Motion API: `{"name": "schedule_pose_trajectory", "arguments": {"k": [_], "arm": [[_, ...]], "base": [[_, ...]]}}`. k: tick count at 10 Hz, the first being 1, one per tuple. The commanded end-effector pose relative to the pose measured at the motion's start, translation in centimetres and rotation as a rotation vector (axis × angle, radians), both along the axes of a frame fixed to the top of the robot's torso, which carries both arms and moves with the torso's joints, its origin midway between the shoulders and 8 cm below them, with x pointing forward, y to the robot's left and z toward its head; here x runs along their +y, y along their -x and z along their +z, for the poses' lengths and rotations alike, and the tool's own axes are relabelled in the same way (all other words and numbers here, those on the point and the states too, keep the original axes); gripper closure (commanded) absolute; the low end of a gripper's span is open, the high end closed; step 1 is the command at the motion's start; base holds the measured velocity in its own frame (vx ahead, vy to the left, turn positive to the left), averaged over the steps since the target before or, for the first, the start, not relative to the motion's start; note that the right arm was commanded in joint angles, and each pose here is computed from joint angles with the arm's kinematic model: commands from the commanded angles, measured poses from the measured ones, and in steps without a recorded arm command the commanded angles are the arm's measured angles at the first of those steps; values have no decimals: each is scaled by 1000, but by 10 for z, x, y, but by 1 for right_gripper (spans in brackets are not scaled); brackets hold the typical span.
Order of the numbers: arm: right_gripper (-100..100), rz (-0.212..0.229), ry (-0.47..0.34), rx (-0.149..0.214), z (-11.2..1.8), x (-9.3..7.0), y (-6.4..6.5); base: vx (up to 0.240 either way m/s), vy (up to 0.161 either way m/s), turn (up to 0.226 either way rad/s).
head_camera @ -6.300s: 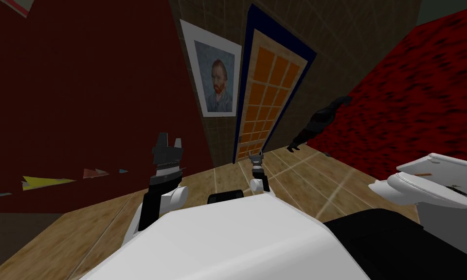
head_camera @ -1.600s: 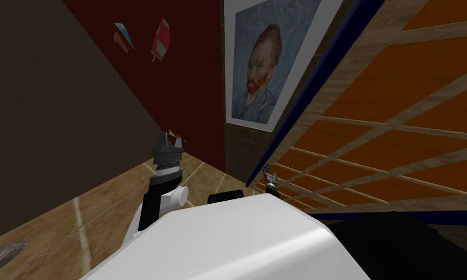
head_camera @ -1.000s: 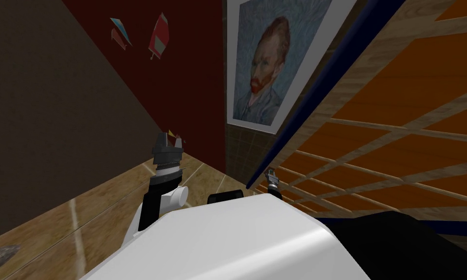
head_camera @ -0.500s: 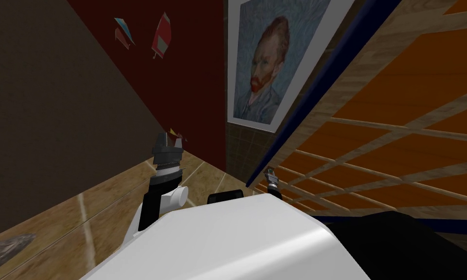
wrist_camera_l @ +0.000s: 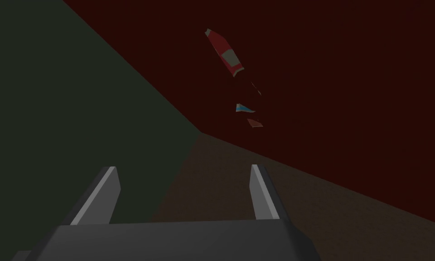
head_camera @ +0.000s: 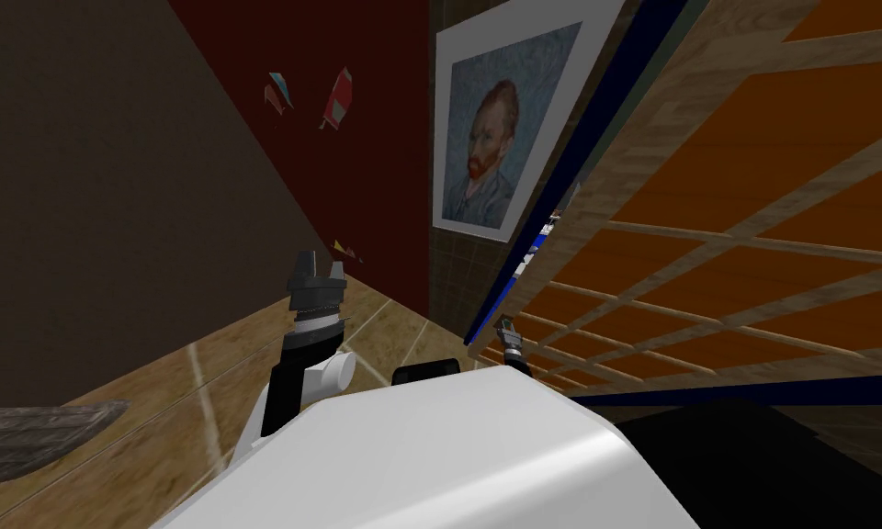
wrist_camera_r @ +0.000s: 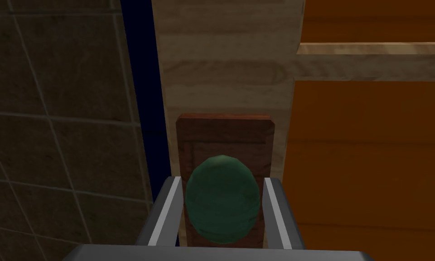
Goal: Pull the door open
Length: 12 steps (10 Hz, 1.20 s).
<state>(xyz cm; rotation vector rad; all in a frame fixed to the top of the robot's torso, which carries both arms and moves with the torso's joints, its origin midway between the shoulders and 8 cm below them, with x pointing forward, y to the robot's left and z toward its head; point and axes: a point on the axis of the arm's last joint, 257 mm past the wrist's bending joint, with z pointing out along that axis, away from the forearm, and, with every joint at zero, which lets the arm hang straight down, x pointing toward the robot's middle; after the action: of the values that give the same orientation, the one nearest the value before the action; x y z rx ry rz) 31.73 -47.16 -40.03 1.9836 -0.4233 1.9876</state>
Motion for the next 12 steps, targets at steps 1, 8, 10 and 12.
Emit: {"name": "schedule_pose_trajectory", "arguments": {"k": [1, 8, 10, 12], "arm": [[100, 27, -2, 0, 0, 7, -1], [100, 141, -2, 1, 0, 38, 3], [100, 179, -4, 1, 0, 48, 5], [100, 185, -3, 1, 0, 49, 5]], "base": [[-198, 5, 44], [-188, -9, 50], [-220, -16, 58], [-160, -1, 29]]}}
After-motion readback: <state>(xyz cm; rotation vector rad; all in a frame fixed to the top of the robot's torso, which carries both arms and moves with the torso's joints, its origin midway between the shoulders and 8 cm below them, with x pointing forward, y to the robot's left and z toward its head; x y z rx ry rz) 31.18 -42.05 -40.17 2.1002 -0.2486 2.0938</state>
